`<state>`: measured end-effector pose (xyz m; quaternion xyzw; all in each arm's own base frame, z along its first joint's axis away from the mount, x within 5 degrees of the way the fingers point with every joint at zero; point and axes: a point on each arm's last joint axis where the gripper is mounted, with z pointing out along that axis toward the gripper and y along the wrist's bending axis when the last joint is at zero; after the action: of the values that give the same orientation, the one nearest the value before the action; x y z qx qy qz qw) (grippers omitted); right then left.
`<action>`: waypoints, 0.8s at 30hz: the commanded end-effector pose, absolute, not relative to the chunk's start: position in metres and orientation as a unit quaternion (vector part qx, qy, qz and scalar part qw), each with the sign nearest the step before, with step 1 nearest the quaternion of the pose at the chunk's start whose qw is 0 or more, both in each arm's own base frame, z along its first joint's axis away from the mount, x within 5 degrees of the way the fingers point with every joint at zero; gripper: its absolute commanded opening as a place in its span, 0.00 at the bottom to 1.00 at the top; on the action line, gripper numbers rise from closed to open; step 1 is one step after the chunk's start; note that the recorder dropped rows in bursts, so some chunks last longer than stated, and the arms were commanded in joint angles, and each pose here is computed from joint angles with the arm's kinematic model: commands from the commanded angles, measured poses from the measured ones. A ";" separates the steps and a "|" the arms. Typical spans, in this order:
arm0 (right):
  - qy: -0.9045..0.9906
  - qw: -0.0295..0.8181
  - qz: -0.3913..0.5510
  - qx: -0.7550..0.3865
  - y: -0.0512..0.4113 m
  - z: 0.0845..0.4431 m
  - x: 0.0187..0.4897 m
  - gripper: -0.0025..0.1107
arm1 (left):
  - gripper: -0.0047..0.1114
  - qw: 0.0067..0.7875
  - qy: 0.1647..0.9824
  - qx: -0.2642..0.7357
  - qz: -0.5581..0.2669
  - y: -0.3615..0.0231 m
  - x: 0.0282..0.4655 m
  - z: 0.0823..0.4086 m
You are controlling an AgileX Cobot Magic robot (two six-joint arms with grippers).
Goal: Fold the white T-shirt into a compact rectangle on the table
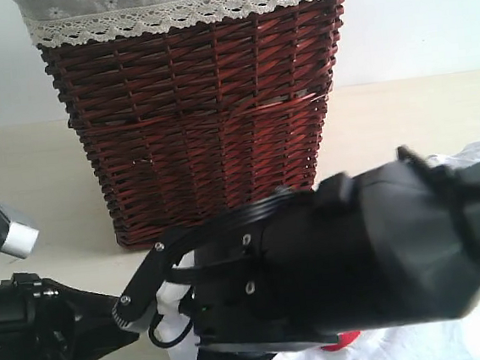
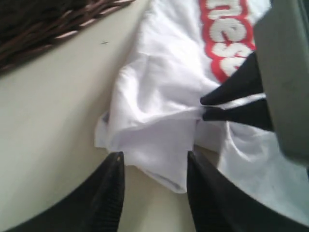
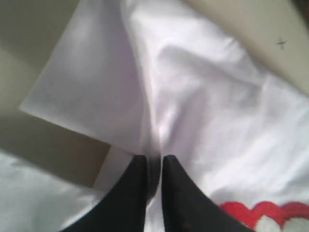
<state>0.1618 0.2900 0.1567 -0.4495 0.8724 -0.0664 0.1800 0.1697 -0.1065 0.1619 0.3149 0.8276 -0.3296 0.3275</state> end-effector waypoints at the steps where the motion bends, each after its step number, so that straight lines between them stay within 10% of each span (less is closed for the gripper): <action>1: 0.856 0.210 -0.088 -0.464 0.273 0.201 0.160 0.02 | 0.40 0.311 0.810 0.341 -0.361 -0.112 0.167 0.153; 24: 0.840 0.275 -0.147 -0.443 0.183 0.319 0.135 0.02 | 0.62 0.279 0.745 0.456 -0.400 -0.188 0.211 0.142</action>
<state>0.1360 0.1879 0.3114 -0.4419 0.8462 -0.1410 0.2624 0.2070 -0.1751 0.1444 0.4338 0.7465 -0.4195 0.2803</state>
